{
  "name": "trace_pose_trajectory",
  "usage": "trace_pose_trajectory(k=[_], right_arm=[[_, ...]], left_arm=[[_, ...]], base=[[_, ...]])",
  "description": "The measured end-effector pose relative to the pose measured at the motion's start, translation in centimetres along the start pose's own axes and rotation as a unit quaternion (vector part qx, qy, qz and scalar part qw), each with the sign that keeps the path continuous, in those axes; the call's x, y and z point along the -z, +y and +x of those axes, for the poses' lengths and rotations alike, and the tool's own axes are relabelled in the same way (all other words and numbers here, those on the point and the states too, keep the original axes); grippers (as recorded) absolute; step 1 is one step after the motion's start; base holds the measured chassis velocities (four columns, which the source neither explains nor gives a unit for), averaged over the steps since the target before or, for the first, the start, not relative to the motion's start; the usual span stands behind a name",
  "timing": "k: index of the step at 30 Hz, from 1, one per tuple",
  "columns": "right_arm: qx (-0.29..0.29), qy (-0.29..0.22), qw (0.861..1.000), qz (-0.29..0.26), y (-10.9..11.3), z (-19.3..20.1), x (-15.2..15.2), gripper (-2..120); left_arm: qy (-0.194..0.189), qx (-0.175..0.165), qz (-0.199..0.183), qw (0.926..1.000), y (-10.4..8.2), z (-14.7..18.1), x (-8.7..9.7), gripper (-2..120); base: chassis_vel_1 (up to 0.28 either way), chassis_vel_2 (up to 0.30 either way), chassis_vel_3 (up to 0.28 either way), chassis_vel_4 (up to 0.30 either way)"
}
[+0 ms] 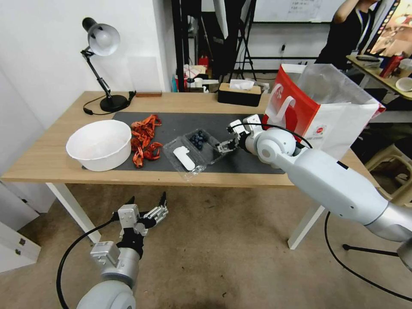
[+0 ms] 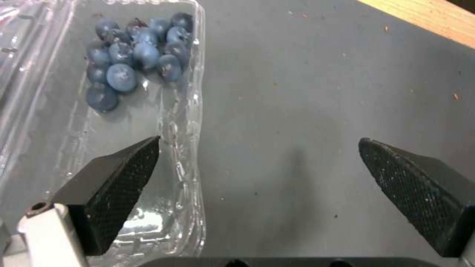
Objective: Close the takeout container lid, then place the container into the takeout bag.
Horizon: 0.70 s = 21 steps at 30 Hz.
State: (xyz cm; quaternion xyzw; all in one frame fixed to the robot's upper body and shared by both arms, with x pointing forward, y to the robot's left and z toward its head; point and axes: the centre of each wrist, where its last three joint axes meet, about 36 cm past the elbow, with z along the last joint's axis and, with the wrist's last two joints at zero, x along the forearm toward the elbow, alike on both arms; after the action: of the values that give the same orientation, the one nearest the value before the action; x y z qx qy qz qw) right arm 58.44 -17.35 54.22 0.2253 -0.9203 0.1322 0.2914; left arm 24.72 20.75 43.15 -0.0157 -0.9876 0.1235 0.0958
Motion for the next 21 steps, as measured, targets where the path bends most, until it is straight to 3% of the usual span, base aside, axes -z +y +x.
trace_pose_trajectory(k=[21], right_arm=[[-0.001, 0.012, 1.0, -0.007, -0.9, 0.3, -1.1, 100]], left_arm=[[-0.002, 0.0, -0.001, 1.0, 0.0, -0.1, 0.0, 100]], base=[[0.0, 0.0, 0.0, 0.0]])
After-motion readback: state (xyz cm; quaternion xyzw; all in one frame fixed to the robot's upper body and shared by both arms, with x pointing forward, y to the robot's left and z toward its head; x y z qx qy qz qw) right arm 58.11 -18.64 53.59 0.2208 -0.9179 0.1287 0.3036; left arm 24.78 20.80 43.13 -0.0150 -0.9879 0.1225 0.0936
